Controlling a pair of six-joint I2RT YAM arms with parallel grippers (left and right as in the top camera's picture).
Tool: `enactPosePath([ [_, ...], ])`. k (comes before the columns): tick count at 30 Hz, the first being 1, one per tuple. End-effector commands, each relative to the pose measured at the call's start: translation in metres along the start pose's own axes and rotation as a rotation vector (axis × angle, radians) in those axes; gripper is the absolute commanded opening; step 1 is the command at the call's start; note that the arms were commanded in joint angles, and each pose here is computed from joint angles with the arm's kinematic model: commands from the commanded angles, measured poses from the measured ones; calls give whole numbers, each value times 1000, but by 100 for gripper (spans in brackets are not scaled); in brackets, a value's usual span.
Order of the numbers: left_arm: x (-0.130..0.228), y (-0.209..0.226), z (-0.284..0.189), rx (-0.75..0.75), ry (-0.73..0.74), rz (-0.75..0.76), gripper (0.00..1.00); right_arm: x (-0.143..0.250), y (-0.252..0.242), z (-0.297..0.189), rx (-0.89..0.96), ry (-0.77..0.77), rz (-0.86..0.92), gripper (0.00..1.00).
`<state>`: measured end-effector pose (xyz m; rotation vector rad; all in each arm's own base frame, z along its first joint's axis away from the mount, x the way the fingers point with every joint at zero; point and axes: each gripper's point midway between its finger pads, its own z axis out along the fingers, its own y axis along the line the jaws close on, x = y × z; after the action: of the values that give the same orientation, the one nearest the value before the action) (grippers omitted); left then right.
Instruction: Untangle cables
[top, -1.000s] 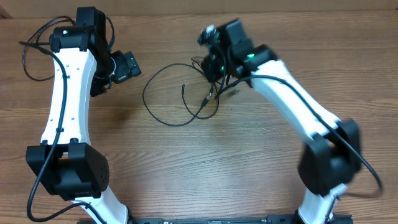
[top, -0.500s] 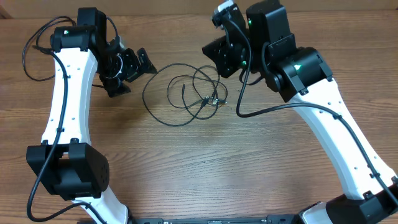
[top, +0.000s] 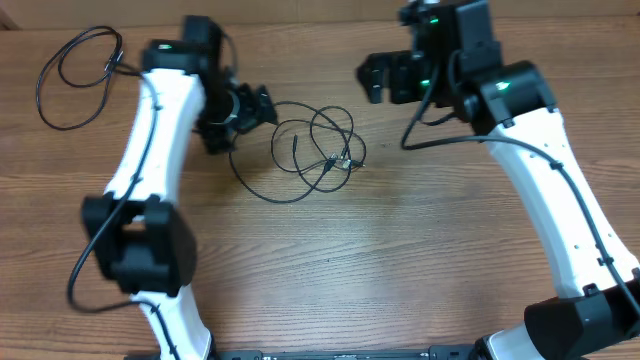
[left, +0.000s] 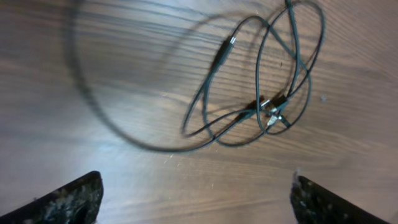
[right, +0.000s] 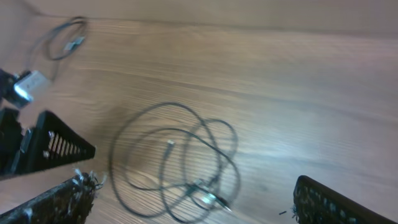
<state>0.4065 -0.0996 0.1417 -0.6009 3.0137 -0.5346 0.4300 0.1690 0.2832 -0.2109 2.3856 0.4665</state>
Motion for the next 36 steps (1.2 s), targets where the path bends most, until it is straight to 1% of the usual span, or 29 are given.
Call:
enactPosePath([
  [1,7,-9,53,-58,77,38,91,2,-47,-8,90,19,102,100],
  [4,5,-12,80,-66,98,96,81,11,-83,-17,162,54,169,100],
  [7,1,-9,95,-73,109,127,79,23,-118,-28,240,90,236,100],
  [9,-4,-3,99,-95,101,121,80,27,-133,-33,264,100,269,100],
  [11,-10,4,101,-115,84,115,78,29,-146,-38,284,101,296,100],
  [12,-14,4,100,-111,74,129,63,28,-153,-41,294,95,309,100],
  [13,-16,4,100,-106,67,137,53,28,-155,-42,298,93,314,100],
  [14,-18,4,100,-102,61,146,39,28,-158,-43,301,91,318,100],
  [15,-19,3,100,-99,55,148,28,28,-159,-44,304,90,322,100],
  [16,-21,3,100,-96,52,148,11,29,-160,-44,304,90,323,100],
  [17,-22,3,99,-95,50,146,4,28,-160,-44,304,90,322,100],
  [20,-22,-4,89,-62,59,138,4,28,-159,-44,304,90,322,100],
  [22,-22,-14,73,-24,68,151,4,29,-160,-44,304,91,322,100],
  [26,-27,-44,22,46,29,223,4,29,-159,-44,304,90,322,100],
  [29,-30,-68,-32,90,-60,268,4,28,-159,-44,304,90,322,100],
  [30,-30,-81,-61,120,-122,309,4,29,-160,-44,304,91,322,100],
  [33,-25,-106,-113,185,-252,387,4,29,-160,-43,304,91,322,100],
  [36,-16,-132,-168,279,-411,466,4,29,-160,-43,304,91,322,100],
])
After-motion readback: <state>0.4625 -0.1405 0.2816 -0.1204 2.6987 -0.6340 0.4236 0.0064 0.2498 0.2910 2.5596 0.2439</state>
